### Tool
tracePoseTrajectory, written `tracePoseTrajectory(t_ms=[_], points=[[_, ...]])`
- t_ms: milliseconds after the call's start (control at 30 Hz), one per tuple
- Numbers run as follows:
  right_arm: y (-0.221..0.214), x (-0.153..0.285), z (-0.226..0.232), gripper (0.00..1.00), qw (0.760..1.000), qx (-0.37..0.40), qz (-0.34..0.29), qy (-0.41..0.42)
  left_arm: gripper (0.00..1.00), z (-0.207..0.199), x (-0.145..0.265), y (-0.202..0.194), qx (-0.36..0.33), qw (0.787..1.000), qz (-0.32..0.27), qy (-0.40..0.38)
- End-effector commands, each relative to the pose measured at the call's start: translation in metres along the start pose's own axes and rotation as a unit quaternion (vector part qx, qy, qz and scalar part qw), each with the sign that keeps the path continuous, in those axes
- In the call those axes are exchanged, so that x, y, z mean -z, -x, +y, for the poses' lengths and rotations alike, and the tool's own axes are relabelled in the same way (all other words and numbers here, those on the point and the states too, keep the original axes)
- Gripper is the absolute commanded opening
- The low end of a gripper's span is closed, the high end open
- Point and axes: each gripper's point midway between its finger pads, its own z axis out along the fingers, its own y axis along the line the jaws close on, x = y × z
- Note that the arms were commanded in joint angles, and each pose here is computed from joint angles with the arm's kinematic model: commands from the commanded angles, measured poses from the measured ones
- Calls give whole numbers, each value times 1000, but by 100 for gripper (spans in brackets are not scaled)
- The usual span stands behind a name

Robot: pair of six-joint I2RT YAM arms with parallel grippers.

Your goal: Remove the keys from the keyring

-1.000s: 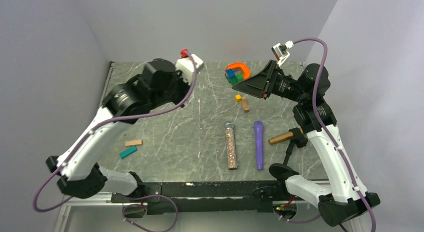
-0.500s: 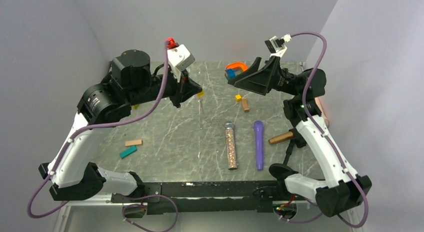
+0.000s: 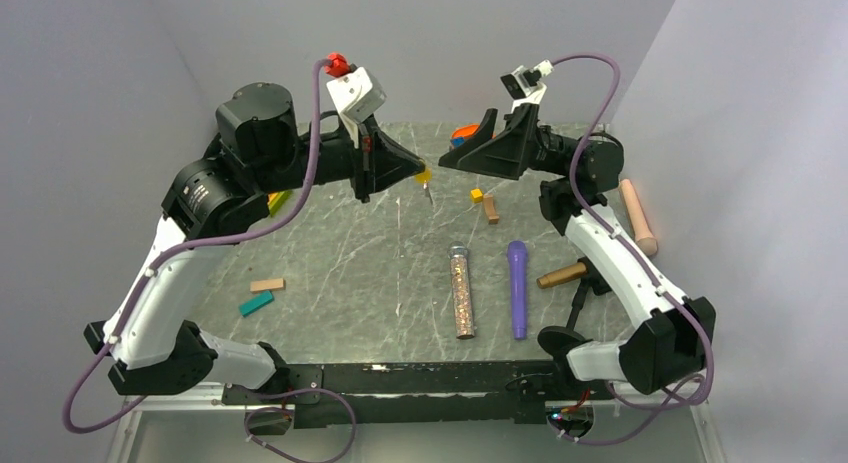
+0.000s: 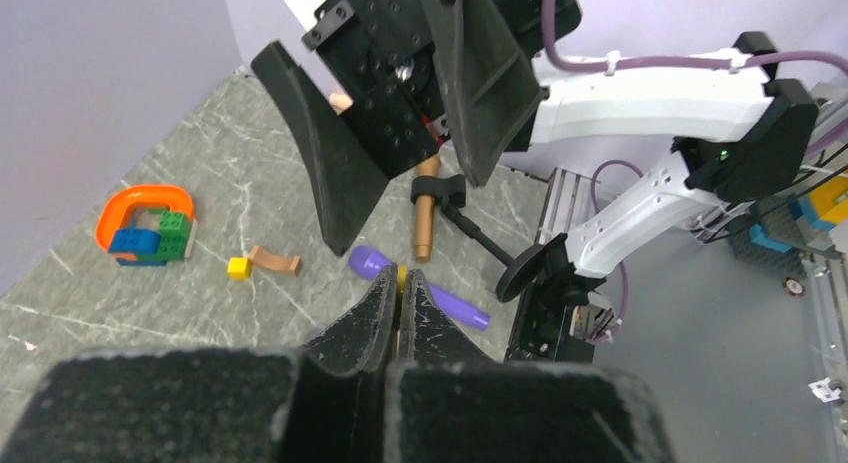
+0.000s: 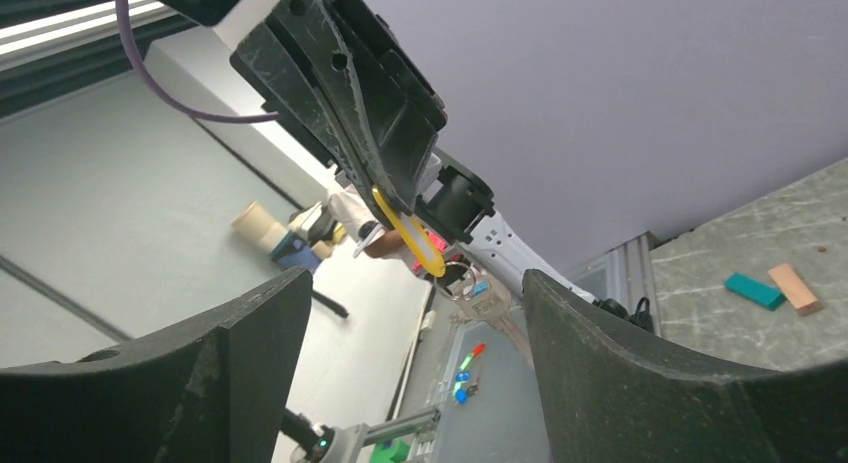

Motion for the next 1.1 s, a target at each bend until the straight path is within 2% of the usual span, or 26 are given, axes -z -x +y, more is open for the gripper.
tracePoseTrajectory(t_ms=[0,767,1067], points=[[-4,-7,28,79,998,45,18,51,0,-12,6,39,-8,997,-65,-37],[6,-19,34,57,992,23,17,125,0,1,6,74,-1,990,-130,-52],[11,-24,36,52,990,19,5,138,0,4,7,81,0,988,-145,-50]])
